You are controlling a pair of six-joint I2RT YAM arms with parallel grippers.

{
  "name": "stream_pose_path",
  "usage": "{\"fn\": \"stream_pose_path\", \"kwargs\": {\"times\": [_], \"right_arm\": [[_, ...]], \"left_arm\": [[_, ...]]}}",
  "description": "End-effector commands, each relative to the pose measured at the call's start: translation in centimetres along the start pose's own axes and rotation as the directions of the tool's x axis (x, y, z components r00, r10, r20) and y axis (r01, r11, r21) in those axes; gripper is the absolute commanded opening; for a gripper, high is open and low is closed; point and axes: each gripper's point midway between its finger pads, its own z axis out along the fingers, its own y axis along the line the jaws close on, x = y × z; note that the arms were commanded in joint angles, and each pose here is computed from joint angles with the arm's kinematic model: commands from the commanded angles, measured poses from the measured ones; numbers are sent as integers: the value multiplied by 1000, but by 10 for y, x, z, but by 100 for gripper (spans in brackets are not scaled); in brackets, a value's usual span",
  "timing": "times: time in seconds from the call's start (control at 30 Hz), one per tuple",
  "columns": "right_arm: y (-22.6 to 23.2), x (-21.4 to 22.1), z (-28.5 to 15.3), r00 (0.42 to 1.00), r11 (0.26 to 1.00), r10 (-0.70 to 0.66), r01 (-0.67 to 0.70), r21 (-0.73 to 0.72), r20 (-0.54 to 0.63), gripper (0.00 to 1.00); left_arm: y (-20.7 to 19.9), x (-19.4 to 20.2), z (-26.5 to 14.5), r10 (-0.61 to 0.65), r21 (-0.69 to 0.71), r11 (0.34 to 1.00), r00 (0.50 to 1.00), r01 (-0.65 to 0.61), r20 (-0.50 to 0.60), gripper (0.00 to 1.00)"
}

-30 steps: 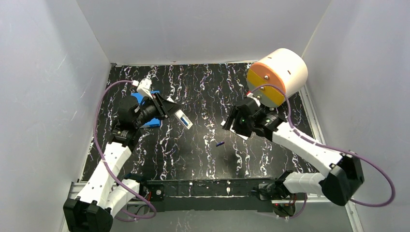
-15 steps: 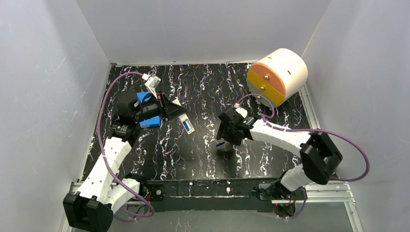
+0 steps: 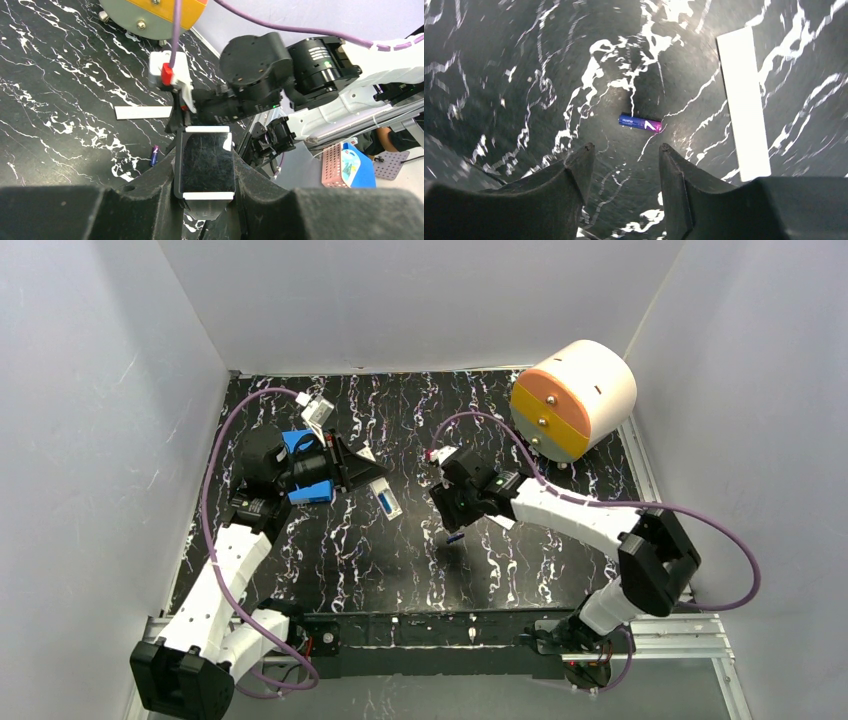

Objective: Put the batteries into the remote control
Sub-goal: Pick up the battery from the center of the board.

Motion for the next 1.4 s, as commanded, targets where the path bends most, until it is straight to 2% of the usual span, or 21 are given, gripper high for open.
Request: {"fn": "stream_pose_path", "kwargs": {"times": [0.0,0.2,0.33,0.53,0.7,0.83,1.07,1.37], "right_arm": [[17,-10,-16,888,873,-441,458,-166,130,59],[-4,11,5,717,705,-697,683,-192,-13,59],[-2,16,13,656,643,-753,724,-248,-37,58],[-9,14,20,645,638,-763,740,-214,-47,57],[-3,28,24,639,627,-767,728,-277,-56,57],[-9,31,31,625,623,-776,741,-253,-82,55],[-4,15,39,624,617,-781,764,-190,-27,55],[3,32,47,589,583,-807,777,-237,-56,54]], "left_arm": [[-20,-20,-5,81,43,996,996,-82,39,2],[-13,-26,-7,98,-24,995,993,-97,60,1],[-12,-28,-8,102,-36,994,993,-100,58,1],[-15,-28,-9,106,-30,994,993,-104,57,1],[-15,-29,-8,101,-23,995,993,-100,59,1],[-17,-33,-7,97,-21,995,992,-96,75,1],[-15,-34,-6,86,-21,996,993,-85,74,1],[-16,-32,-6,81,-20,997,994,-79,72,1]]}}
